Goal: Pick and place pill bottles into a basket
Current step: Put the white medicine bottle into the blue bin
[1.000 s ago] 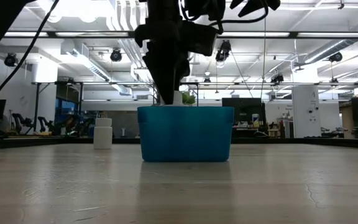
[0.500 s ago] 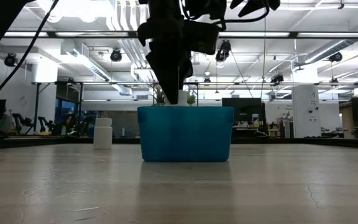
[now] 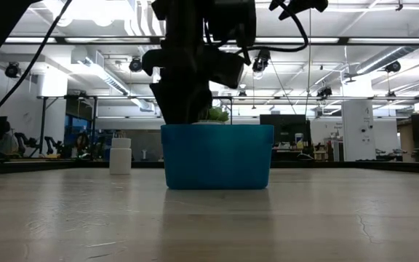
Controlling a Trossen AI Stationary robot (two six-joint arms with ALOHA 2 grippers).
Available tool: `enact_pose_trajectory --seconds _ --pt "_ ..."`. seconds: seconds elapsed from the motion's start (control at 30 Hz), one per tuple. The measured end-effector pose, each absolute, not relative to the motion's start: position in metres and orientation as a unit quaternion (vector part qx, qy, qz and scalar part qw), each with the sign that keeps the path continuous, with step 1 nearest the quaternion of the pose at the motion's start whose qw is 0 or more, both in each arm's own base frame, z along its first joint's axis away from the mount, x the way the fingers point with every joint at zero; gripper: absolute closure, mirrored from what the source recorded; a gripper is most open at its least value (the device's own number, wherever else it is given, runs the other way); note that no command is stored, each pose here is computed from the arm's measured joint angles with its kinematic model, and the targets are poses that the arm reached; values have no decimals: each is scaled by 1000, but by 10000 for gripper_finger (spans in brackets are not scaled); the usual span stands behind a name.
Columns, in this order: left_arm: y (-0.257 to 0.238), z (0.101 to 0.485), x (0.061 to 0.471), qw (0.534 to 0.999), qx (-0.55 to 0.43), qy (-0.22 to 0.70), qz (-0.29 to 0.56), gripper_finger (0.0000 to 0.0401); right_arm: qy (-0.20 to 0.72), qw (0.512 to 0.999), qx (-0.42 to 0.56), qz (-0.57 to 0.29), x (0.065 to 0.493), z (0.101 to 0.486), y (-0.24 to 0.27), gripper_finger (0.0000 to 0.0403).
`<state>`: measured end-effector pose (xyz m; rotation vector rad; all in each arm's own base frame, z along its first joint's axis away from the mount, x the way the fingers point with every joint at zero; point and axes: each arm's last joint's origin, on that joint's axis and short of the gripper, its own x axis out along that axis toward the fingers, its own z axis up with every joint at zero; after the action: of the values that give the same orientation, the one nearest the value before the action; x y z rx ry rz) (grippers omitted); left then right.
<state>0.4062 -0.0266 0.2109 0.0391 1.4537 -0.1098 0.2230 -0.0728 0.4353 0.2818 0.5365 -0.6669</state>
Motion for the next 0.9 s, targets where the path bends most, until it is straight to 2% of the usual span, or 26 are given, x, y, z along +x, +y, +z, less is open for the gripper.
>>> enact_pose_trajectory --seconds 0.17,0.47,0.9 --pt "-27 213 407 748 7 662 -43 126 259 900 136 -322 223 435 -73 184" --pt "-26 241 397 765 3 643 -42 124 259 900 137 -322 223 435 -73 184" --pt "-21 307 357 807 -8 591 2 124 249 901 146 -324 224 436 -73 184"
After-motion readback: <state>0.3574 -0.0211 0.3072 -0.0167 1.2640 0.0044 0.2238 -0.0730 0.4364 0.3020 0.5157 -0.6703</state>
